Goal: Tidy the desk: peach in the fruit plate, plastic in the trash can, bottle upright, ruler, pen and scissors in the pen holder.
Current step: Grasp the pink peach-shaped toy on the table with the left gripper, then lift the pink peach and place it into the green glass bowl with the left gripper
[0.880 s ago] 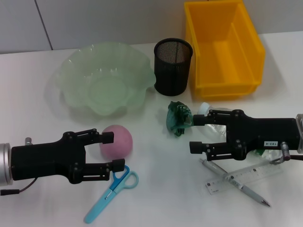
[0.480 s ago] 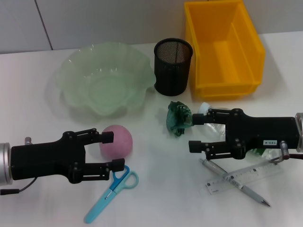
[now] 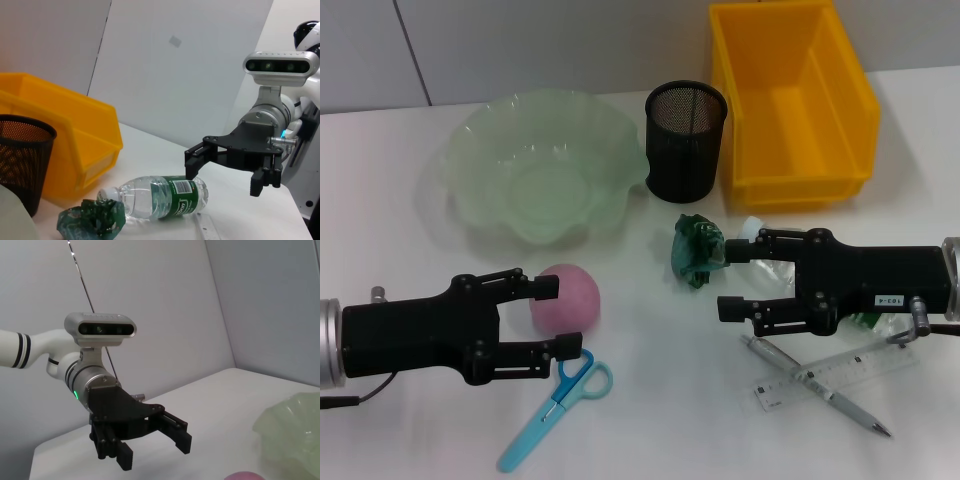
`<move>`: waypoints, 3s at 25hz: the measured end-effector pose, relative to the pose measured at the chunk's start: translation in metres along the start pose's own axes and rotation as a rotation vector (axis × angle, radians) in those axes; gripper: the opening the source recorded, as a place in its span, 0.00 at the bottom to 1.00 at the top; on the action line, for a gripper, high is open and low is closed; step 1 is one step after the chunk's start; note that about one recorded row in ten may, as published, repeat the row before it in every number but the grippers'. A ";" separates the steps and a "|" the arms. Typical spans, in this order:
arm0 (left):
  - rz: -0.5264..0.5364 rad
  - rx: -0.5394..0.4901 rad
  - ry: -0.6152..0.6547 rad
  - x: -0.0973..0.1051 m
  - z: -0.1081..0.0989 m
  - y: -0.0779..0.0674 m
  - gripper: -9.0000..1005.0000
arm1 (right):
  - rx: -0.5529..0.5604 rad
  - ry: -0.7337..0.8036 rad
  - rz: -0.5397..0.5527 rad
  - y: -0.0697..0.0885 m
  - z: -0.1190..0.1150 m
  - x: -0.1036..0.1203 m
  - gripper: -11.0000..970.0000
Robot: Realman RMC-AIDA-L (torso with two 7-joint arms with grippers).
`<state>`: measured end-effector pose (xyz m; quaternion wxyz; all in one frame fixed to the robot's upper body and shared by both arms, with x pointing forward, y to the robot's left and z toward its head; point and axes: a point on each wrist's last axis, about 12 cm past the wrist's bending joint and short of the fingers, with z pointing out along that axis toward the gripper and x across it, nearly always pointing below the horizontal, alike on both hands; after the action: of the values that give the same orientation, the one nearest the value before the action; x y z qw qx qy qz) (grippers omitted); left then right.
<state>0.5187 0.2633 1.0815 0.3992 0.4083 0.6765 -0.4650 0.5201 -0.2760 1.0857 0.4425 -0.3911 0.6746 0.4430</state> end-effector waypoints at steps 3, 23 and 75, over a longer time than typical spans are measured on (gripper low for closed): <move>0.010 -0.012 0.005 -0.002 -0.001 0.002 0.84 | 0.004 -0.003 0.003 0.000 -0.001 0.001 0.84; 0.010 -0.225 0.231 -0.016 0.012 0.038 0.84 | 0.010 -0.005 0.011 0.002 -0.003 0.004 0.84; -0.053 -0.511 -0.144 -0.051 0.007 0.078 0.21 | 0.003 -0.016 0.003 0.002 0.004 0.001 0.84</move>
<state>0.6095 0.2656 1.1035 0.5241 0.2423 0.7523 -0.3174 0.5193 -0.2716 1.0841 0.4478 -0.3859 0.6721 0.4459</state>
